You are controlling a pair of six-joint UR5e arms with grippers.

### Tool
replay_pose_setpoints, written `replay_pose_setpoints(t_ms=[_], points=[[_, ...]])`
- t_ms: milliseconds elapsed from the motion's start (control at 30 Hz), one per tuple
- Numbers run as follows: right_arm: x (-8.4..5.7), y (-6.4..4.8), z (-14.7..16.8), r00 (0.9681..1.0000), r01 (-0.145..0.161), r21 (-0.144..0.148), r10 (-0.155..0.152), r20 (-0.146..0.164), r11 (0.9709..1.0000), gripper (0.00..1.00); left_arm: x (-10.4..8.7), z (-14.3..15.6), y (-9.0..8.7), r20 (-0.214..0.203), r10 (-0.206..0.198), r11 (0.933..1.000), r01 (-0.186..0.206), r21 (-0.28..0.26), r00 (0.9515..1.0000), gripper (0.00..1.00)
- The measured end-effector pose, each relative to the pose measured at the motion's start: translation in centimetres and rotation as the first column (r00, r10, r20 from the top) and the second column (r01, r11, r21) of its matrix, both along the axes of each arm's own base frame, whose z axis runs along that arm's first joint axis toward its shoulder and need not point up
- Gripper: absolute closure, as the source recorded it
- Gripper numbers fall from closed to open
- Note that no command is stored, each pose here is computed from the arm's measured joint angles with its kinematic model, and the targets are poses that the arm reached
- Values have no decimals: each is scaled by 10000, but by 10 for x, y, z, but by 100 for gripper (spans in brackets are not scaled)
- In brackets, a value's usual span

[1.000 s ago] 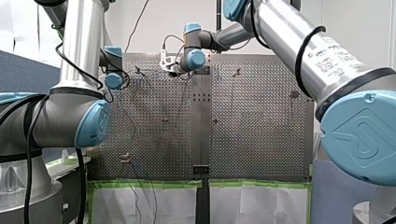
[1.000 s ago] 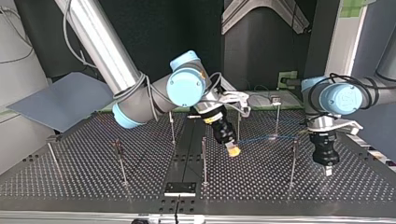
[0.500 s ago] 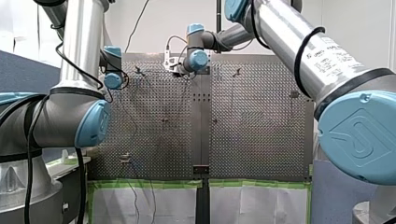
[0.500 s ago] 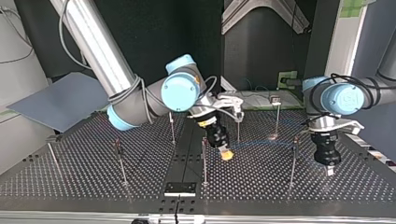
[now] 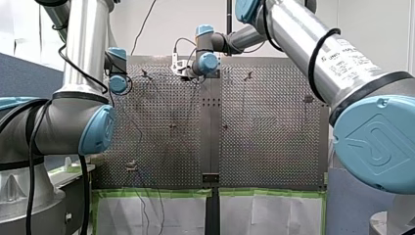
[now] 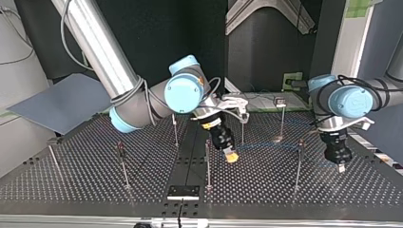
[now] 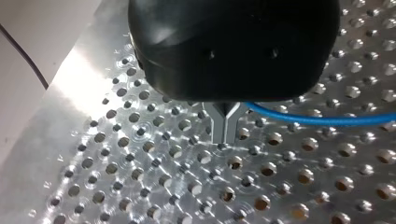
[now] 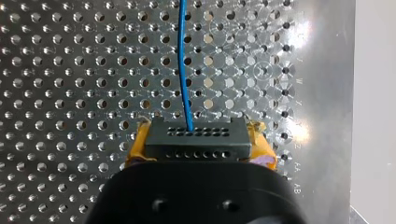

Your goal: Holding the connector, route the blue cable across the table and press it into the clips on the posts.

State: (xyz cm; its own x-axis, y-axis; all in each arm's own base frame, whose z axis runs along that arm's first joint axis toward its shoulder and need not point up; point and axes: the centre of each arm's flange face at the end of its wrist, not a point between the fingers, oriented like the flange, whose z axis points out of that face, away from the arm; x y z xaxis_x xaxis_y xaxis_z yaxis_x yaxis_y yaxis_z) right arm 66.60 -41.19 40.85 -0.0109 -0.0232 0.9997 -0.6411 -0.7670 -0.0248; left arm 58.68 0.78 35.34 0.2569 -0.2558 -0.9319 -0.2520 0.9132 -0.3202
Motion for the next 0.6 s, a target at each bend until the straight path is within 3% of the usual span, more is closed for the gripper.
replay_pose_setpoints(t_ms=[100, 167, 200, 267, 300, 333, 367, 400, 433, 600], points=[[1, 1, 0, 10000, -16, -30, 16, -30, 10000, 100, -4, -3, -1, -281, 181, 9998, -183, -76, 9994, 100], [1, 1, 0, 10000, -7, -42, 7, -32, 10000, 100, -7, -6, -2, -504, 247, 9996, -254, -124, 9984, 79], [1, 1, 1, 10000, -5, -52, 5, -24, 10000, 100, -8, -7, -3, -601, 271, 9995, -280, -139, 9978, 79], [2, 2, 2, 10000, -9, -74, 9, -3, 10000, 100, -13, -10, -4, -835, 368, 9991, -384, -181, 9958, 50], [2, 3, 3, 10000, -12, -89, 12, 13, 10000, 100, -16, -10, -4, -929, 425, 9988, -446, -201, 9948, 50], [3, 3, 4, 10000, -12, -102, 13, 26, 9999, 100, -20, -11, -4, -1050, 514, 9983, -541, -224, 9931, 24], [4, 4, 5, 10000, -16, -116, 16, 42, 9999, 100, -24, -11, -4, -1116, 590, 9978, -620, -239, 9920, 9], [4, 5, 6, 10000, -16, -123, 17, 50, 9999, 100, -27, -11, -4, -1163, 663, 9972, -697, -254, 9910, 9], [5, 6, 6, 10000, -18, -128, 18, 56, 9999, 100, -32, -10, -5, -1201, 748, 9965, -787, -280, 9899, 0], [8, 11, 8, 10000, -2, -147, 3, 78, 9999, 100, -49, -6, -9, -1227, 730, 9955, -798, -517, 9898, 0]])
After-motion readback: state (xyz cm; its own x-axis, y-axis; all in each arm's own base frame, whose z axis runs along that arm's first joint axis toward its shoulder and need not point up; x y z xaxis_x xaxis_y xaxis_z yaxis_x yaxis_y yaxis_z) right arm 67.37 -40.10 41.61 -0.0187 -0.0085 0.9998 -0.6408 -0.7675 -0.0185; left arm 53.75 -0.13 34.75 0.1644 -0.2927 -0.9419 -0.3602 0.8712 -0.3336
